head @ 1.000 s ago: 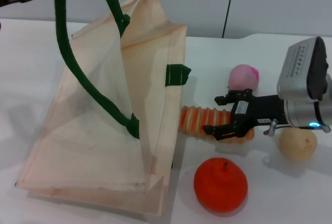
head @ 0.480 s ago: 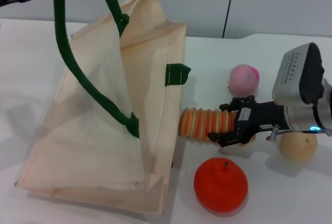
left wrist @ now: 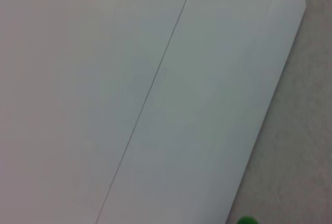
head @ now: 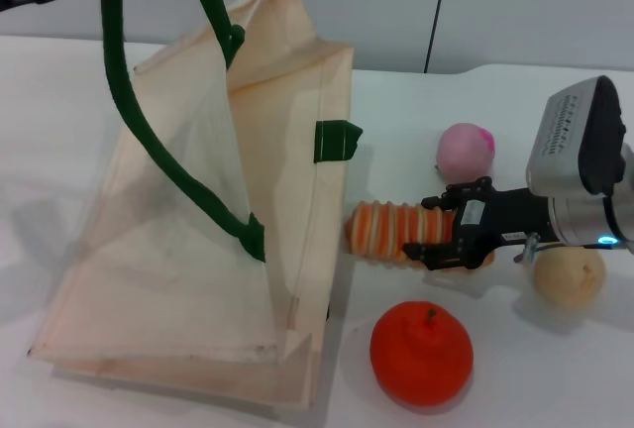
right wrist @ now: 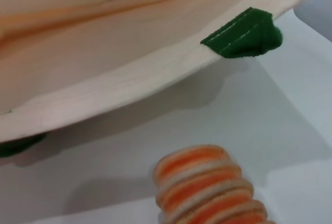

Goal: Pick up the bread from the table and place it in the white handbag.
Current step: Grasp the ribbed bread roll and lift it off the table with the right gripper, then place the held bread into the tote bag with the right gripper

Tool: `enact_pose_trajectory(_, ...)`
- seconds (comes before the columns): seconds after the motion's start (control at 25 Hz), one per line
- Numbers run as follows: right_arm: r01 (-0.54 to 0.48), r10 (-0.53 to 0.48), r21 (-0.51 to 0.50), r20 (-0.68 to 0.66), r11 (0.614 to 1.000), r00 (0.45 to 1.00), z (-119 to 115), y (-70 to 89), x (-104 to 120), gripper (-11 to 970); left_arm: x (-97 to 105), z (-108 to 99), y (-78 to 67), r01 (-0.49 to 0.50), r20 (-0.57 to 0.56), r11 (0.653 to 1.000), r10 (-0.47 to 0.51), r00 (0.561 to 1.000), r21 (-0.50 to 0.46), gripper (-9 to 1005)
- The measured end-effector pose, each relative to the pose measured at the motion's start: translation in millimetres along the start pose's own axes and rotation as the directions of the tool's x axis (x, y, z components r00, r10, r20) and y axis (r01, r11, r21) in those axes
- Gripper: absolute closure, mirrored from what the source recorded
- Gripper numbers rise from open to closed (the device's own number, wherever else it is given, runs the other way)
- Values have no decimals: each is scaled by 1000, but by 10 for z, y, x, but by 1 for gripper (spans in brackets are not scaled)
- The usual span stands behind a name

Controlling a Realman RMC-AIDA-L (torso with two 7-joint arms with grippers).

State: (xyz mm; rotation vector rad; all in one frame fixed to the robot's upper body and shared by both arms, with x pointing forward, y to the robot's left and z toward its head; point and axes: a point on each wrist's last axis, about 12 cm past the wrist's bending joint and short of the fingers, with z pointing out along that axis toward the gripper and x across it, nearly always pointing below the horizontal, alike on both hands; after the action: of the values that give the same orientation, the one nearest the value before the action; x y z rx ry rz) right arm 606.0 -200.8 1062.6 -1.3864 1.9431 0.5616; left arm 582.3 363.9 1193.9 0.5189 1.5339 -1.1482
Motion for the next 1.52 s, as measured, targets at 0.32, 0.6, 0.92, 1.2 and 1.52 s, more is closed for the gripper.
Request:
enact_pose_trajectory(0.32, -20, 16, 37, 102, 999, 995, -129, -81, -13, 267, -1, -3, 0, 0, 1, 1000, 0, 1000, -1, 867)
enact_pose_trajectory(0.6, -117, 80, 145, 238, 983, 968, -401, -288, 34, 314, -4, 2, 0, -1, 1, 1000, 1, 1000, 1, 867)
enact_pose_trajectory(0.92, -82, 43, 93, 364, 992, 930, -569, -275, -99, 376, -37, 61, 0, -8, -6, 1000, 8, 1000, 14, 866)
enact_pose_trajectory(1.2, 46, -40, -12, 327, 999, 944, -439, -128, -268, 433, -100, 170, 0, -20, -22, 999, 21, 1000, 39, 865)
enact_pose_trajectory(1.52, 137, -97, -102, 322, 985, 942, -301, -50, -537, 506, -108, 240, -5, -18, -32, 998, 20, 999, 56, 865)
